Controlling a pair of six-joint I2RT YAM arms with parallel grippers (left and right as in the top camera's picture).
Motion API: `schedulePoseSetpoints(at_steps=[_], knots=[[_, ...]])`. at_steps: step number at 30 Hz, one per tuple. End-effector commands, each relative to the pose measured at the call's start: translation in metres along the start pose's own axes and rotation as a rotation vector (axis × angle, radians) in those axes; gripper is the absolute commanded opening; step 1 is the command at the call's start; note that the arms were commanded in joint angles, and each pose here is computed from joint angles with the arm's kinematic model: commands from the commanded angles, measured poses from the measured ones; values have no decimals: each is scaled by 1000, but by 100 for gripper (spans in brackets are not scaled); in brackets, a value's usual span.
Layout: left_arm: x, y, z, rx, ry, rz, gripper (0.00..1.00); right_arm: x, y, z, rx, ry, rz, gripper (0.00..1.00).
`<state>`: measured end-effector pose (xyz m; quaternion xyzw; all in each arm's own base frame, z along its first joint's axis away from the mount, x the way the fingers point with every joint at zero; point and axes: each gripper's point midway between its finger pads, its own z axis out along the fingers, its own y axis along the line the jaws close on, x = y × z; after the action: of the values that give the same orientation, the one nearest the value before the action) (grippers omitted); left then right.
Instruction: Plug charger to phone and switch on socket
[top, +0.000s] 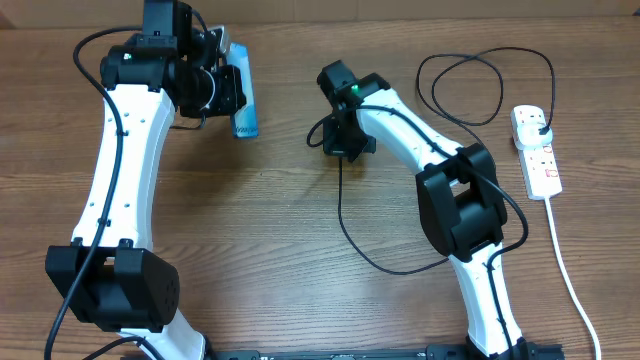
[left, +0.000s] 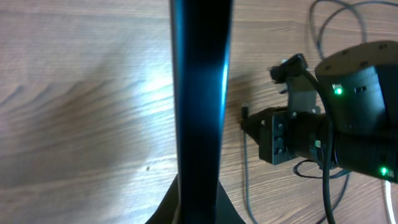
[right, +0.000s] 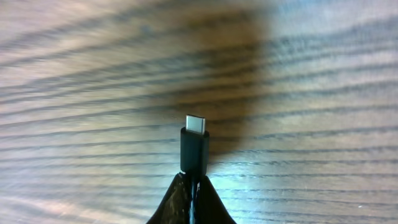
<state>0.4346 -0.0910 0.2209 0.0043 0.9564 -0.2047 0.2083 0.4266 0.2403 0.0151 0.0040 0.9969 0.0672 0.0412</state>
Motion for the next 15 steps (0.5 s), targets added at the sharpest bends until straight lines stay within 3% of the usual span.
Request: schedulePoseSetpoints(at_steps=[1,2,4,9,15], knots=[[-22,-63,-23,370,-96,151,4,-11,41,-83,-299,-63,-157,4],[-37,-85,-41,527,-160,192,4,-8,50,-116,-380,-95,-200,4],[-55,-103,-67,687,-231,204,4,-3,58,-166,-471,-157,-260,4],[-74,-126,-109,893,-309,274,4,28,59,-257,-537,-283,-354,4],[-72,-144,-135,1020,-304,358,4,65,61,-313,-613,-336,-424,4]])
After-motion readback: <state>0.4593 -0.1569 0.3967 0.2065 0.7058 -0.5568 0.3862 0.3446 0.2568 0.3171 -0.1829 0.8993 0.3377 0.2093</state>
